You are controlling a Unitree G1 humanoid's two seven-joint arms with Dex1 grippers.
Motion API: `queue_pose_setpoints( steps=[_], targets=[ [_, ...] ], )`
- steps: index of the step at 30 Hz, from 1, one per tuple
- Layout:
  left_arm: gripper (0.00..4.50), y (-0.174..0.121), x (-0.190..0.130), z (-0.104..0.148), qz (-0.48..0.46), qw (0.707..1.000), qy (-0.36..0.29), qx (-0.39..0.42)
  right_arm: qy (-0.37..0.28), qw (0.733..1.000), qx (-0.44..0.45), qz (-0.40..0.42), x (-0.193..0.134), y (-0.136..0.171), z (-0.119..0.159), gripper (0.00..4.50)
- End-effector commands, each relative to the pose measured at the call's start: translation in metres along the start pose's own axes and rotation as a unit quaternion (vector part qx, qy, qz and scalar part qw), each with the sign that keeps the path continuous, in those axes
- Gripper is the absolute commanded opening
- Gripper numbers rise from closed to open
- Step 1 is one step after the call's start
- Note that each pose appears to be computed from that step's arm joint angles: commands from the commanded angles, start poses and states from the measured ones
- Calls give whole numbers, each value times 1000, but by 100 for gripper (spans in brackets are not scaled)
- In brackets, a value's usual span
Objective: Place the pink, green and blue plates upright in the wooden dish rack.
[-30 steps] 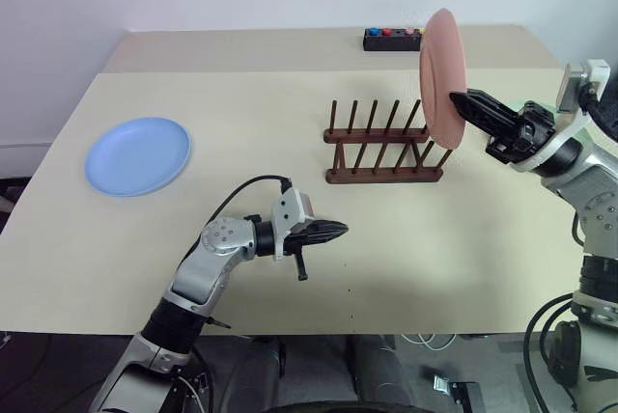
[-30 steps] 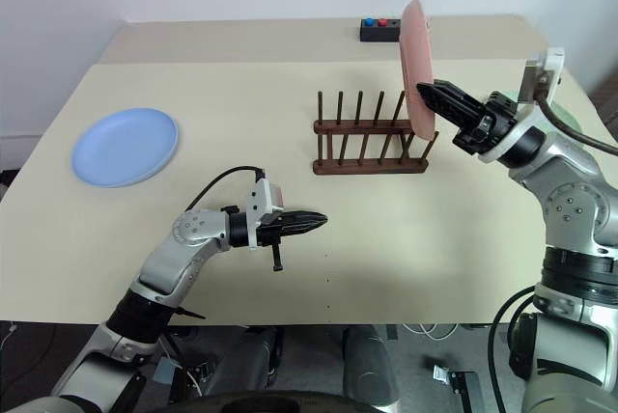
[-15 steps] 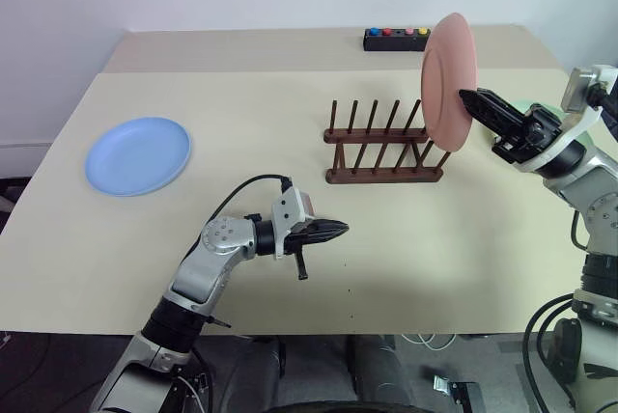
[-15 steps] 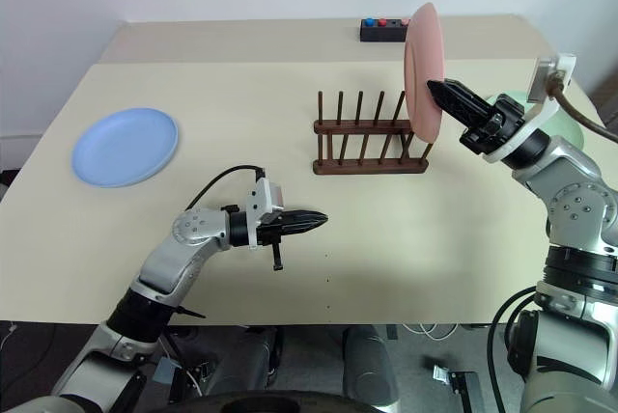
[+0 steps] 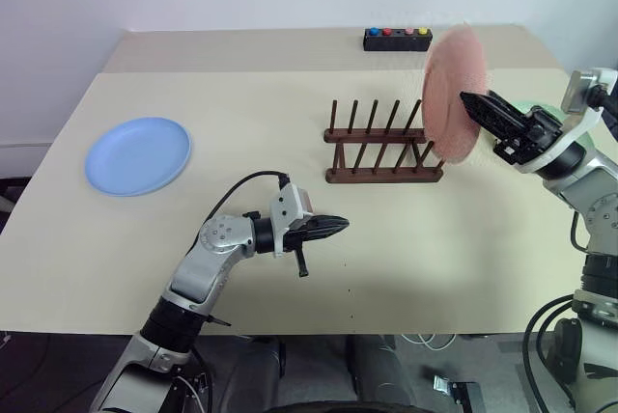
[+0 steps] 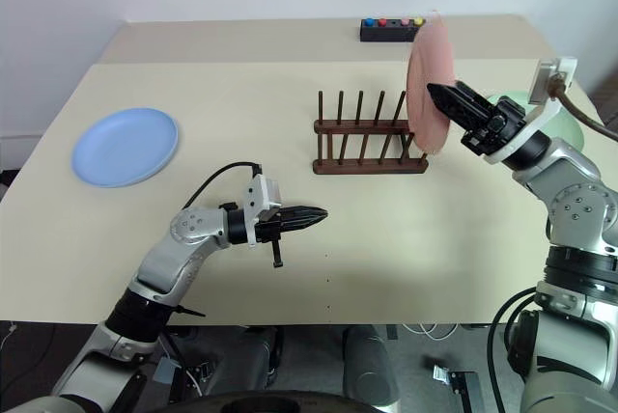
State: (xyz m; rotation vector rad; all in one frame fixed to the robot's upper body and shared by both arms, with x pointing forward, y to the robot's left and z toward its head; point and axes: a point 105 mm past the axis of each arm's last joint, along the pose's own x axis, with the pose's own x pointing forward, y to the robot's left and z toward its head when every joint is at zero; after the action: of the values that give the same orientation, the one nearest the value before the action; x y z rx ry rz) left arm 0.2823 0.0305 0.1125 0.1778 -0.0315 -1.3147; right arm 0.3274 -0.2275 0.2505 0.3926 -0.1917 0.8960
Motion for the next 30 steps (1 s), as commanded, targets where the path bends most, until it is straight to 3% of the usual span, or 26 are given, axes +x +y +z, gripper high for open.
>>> queue_pose_setpoints(
  steps=[1, 2, 8, 14, 20, 27, 30],
  targets=[
    [0, 1, 0, 14, 1, 1000, -24, 20, -28, 999, -29, 0, -3, 3, 20, 383],
    [0, 1, 0, 14, 1, 999, -25, 20, -29, 999, -33, -4, -3, 2, 21, 435],
    [0, 1, 0, 14, 0, 999, -26, 20, -33, 998, -56, -24, -5, -4, 26, 435],
    [0, 1, 0, 14, 2, 999, -28, 21, -61, 986, -126, -87, -14, -17, 54, 435],
    [0, 1, -2, 12, 6, 999, -27, 19, -60, 953, -219, -199, -57, -36, 81, 435],
    [0, 1, -1, 12, 2, 999, -27, 19, 92, 901, -316, -283, -96, -61, 50, 435],
    [0, 1, 1, 12, -4, 999, -27, 20, 249, 830, -382, -322, -113, -91, 9, 435]
  ],
)
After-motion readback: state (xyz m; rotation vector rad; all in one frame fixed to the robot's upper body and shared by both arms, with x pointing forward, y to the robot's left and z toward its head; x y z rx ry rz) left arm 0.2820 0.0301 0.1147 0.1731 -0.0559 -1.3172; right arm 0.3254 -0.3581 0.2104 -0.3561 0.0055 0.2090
